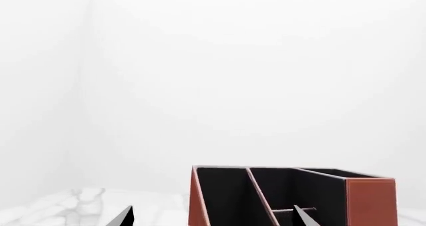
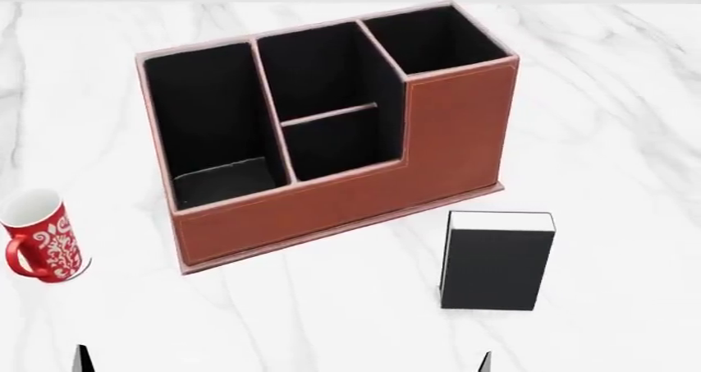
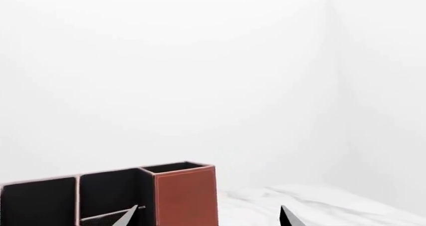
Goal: Pick up the book and place it in the back compartment of the caddy.
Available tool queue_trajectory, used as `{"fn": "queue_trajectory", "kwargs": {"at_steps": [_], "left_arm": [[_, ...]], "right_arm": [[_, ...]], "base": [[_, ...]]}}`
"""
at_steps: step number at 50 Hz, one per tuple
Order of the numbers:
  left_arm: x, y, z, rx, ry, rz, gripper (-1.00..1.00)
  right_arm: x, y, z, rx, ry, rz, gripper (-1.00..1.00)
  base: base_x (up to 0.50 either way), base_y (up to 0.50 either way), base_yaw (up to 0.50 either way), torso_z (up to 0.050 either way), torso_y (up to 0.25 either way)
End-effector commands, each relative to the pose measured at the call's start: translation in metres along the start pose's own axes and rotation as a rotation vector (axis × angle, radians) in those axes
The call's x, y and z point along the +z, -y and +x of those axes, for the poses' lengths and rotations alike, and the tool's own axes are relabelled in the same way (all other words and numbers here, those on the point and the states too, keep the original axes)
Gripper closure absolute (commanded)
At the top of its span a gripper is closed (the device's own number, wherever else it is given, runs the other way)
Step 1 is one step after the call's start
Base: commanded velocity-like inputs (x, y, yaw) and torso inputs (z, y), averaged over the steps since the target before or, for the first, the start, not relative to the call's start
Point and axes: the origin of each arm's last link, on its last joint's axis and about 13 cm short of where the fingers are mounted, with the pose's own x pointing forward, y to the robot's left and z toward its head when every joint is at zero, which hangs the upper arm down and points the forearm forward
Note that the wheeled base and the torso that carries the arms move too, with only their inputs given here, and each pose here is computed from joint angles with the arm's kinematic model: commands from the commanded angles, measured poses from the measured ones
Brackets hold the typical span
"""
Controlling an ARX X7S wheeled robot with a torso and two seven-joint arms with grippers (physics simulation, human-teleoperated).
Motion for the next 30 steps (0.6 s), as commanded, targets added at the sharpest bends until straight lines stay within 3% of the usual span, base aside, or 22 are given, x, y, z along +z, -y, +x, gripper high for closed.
{"fn": "queue_trajectory", "kwargs": {"at_steps": [1, 30], "left_arm": [[0.0016, 0.0002, -0.0004, 0.002, 0.000, 0.001, -1.00], [0.0028, 0.0002, 0.0001, 0.001, -0.004, -0.006, -1.00]], "right_arm": [[-0.0008, -0.0002, 0.0004, 0.002, -0.005, 0.004, -1.00], [0.0025, -0.0004, -0.0029, 0.010, 0.032, 0.014, -1.00]], "base": [[0.00, -0.20, 0.00, 0.000, 0.000], [0.00, -0.19, 0.00, 0.000, 0.000]]}}
